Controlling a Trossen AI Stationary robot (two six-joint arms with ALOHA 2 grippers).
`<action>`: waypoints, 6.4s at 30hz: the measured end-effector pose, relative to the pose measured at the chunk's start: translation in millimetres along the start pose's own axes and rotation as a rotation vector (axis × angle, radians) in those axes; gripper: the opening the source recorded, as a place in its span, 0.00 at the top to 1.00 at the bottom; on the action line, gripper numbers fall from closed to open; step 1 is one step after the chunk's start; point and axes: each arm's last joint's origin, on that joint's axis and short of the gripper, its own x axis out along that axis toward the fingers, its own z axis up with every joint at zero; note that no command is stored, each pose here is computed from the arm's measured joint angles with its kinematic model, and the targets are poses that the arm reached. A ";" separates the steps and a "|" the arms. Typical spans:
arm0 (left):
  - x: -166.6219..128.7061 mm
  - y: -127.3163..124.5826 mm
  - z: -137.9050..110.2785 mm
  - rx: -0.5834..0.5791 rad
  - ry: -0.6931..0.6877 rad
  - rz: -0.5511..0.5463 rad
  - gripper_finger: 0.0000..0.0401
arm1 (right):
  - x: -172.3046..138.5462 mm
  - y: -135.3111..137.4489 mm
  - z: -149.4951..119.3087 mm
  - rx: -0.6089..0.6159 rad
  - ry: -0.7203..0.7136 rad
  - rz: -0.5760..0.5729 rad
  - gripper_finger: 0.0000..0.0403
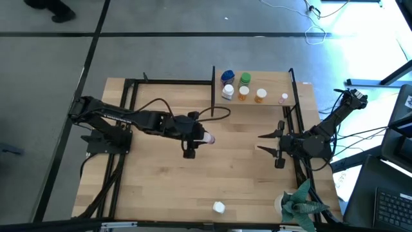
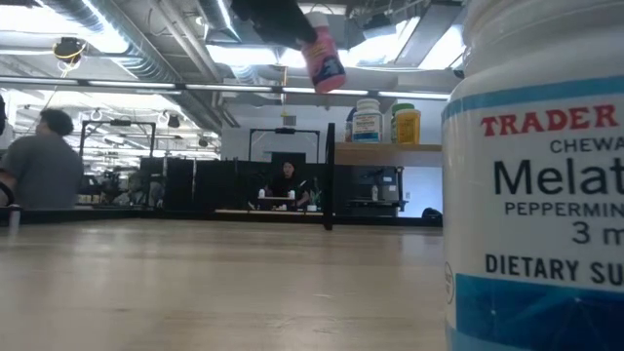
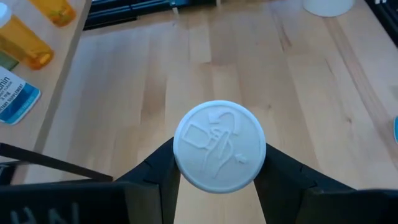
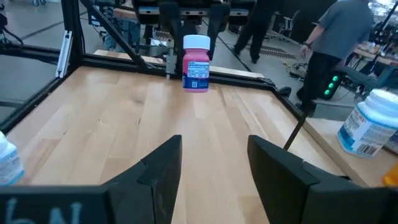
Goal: Pick and place medicine bottles onto shelf by color
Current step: Put the pink medicine bottle on the shelf
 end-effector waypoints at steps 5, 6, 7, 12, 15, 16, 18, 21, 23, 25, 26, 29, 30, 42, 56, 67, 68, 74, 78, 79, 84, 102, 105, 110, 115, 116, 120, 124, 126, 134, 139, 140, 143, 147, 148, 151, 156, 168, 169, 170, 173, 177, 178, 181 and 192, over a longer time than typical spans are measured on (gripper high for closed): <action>0.0 0.3 3.0 -0.007 -0.030 0.004 0.62 | 0.0 1.5 -0.1 0.009 0.002 0.050 0.54; -0.1 0.3 3.4 -0.008 -0.034 0.004 0.62 | 0.0 1.5 -0.1 0.009 0.003 0.051 0.53; -0.1 0.3 3.5 -0.008 -0.036 0.004 0.62 | 0.0 1.5 -0.1 0.009 0.003 0.050 0.53; -0.1 0.6 5.1 -0.012 -0.051 0.006 0.62 | 1.9 3.5 -1.7 -0.031 0.014 0.048 0.45; -0.3 0.8 7.6 -0.018 -0.077 0.008 0.62 | 5.4 3.8 -3.3 -0.031 0.028 0.029 0.40; -0.3 0.9 8.5 -0.018 -0.087 0.008 0.62 | 7.3 3.8 -3.3 -0.012 0.030 0.021 0.38; -0.5 1.1 10.0 -0.013 -0.102 0.010 0.62 | 11.9 4.6 -1.3 0.016 0.018 0.036 0.36; -0.6 1.2 11.0 -0.010 -0.112 0.011 0.62 | 20.9 6.3 4.3 0.062 -0.025 0.083 0.36; -0.7 1.2 11.7 -0.010 -0.119 0.011 0.62 | 28.2 5.6 7.6 0.080 -0.055 0.085 0.36; -0.6 1.3 12.1 -0.011 -0.124 0.012 0.62 | 36.4 4.5 8.7 0.096 -0.070 0.079 0.36; -0.6 1.4 12.3 -0.012 -0.126 0.012 0.62 | 40.7 3.7 9.2 0.107 -0.079 0.078 0.36; -0.6 1.4 12.4 -0.011 -0.127 0.012 0.62 | 54.1 0.2 8.2 0.121 -0.088 0.064 0.36; -0.6 1.4 12.4 -0.011 -0.127 0.012 0.62 | 58.5 -0.9 7.9 0.127 -0.093 0.062 0.36; -0.6 1.3 12.2 -0.009 -0.125 0.011 0.62 | 125.4 1.0 42.0 0.065 0.037 0.137 0.36; -0.7 -2.2 10.4 0.016 -0.106 0.002 0.62 | 184.1 10.4 65.5 0.005 0.229 0.032 0.36; -2.3 -9.1 10.2 0.054 -0.101 -0.006 0.62 | 195.4 6.3 60.7 0.039 0.265 0.006 0.38; -2.2 -8.9 10.1 0.054 -0.100 -0.001 0.62 | 195.5 6.1 60.7 0.039 0.265 0.005 0.39; -2.3 -7.5 9.9 0.050 -0.093 0.054 0.61 | 195.8 5.0 60.5 0.038 0.267 -0.002 0.51; -2.4 -7.6 9.9 0.046 -0.092 0.061 0.59 | 195.8 5.1 60.5 0.034 0.267 -0.001 0.57; -2.4 -7.5 9.8 0.043 -0.091 0.062 0.58 | 195.8 5.1 60.5 0.035 0.267 -0.001 0.58; -2.4 -7.3 9.7 -0.002 -0.091 0.066 0.55 | 196.1 4.1 60.4 0.045 0.267 -0.006 0.54; -8.9 -5.0 13.0 -0.018 -0.117 0.070 0.52 | 197.5 -1.8 58.8 0.074 0.284 -0.002 0.54; -12.9 -5.3 13.5 -0.017 -0.119 0.066 0.52 | 197.4 -1.7 58.5 0.072 0.287 -0.002 0.54; -22.4 -6.2 17.6 -0.021 -0.150 0.055 0.52 | 197.3 -2.4 56.0 0.063 0.303 -0.026 0.54; -27.3 -10.6 18.5 -0.012 -0.157 0.038 0.52 | 196.4 -5.5 55.9 0.048 0.307 -0.108 0.54; -29.2 -10.8 19.7 -0.013 -0.168 0.037 0.52 | 194.5 -6.4 57.2 0.045 0.307 -0.117 0.54; -37.4 -12.6 20.7 -0.009 -0.175 0.028 0.52 | 182.9 -12.9 68.9 0.028 0.276 -0.169 0.54; -43.9 -14.8 20.6 -0.003 -0.176 0.017 0.52 | 159.7 -24.4 86.8 0.018 0.241 -0.230 0.54; -45.2 -15.2 21.9 -0.005 -0.187 0.015 0.52 | 146.0 -30.8 95.2 0.012 0.227 -0.259 0.54; -43.7 -15.7 17.3 0.008 -0.142 0.014 0.52 | 90.6 -56.1 124.1 0.005 0.135 -0.396 0.54; -43.7 -15.6 17.2 0.008 -0.141 0.014 0.52 | 62.3 -74.5 132.7 0.018 0.100 -0.533 0.54; -43.7 -15.6 17.3 0.008 -0.142 0.014 0.52 | 57.2 -78.9 133.8 0.033 0.093 -0.559 0.54; -43.6 -15.6 17.0 0.009 -0.139 0.014 0.52 | 43.7 -92.2 134.4 0.051 0.092 -0.635 0.54; -43.6 -15.6 16.6 0.010 -0.135 0.014 0.52 | 29.6 -107.4 129.9 0.072 0.125 -0.711 0.54; -43.6 -15.6 16.6 0.010 -0.135 0.014 0.52 | 26.6 -110.7 128.4 0.076 0.137 -0.729 0.54; -43.5 -15.6 16.6 0.011 -0.135 0.014 0.52 | 18.7 -119.8 124.9 0.091 0.160 -0.777 0.54; -43.4 -15.6 16.6 0.010 -0.135 0.015 0.52 | 9.0 -134.9 122.5 0.117 0.169 -0.812 0.54; -43.4 -15.7 16.5 0.010 -0.134 0.015 0.52 | 15.0 -170.0 86.3 0.122 0.132 -0.779 0.54; -43.4 -15.7 16.5 0.010 -0.135 0.015 0.52 | 15.5 -173.4 81.9 0.126 0.130 -0.792 0.54; -43.4 -15.7 16.5 0.010 -0.134 0.015 0.52 | 15.8 -176.7 78.5 0.132 0.123 -0.805 0.54; -43.3 -15.7 16.5 0.010 -0.134 0.015 0.52 | 15.3 -185.3 69.6 0.173 0.099 -0.804 0.54; -43.3 -15.7 16.5 0.010 -0.134 0.015 0.52 | 14.9 -194.6 55.8 0.220 0.082 -0.814 0.54; -43.3 -15.7 16.5 0.010 -0.134 0.015 0.52 | 14.7 -196.5 52.0 0.233 0.076 -0.830 0.54; -43.3 -15.7 16.5 0.010 -0.134 0.015 0.52 | 13.9 -200.6 40.7 0.268 0.083 -0.867 0.54; -43.0 -15.4 16.3 0.010 -0.133 0.016 0.52 | 11.3 -204.4 16.3 0.411 0.041 -0.944 0.54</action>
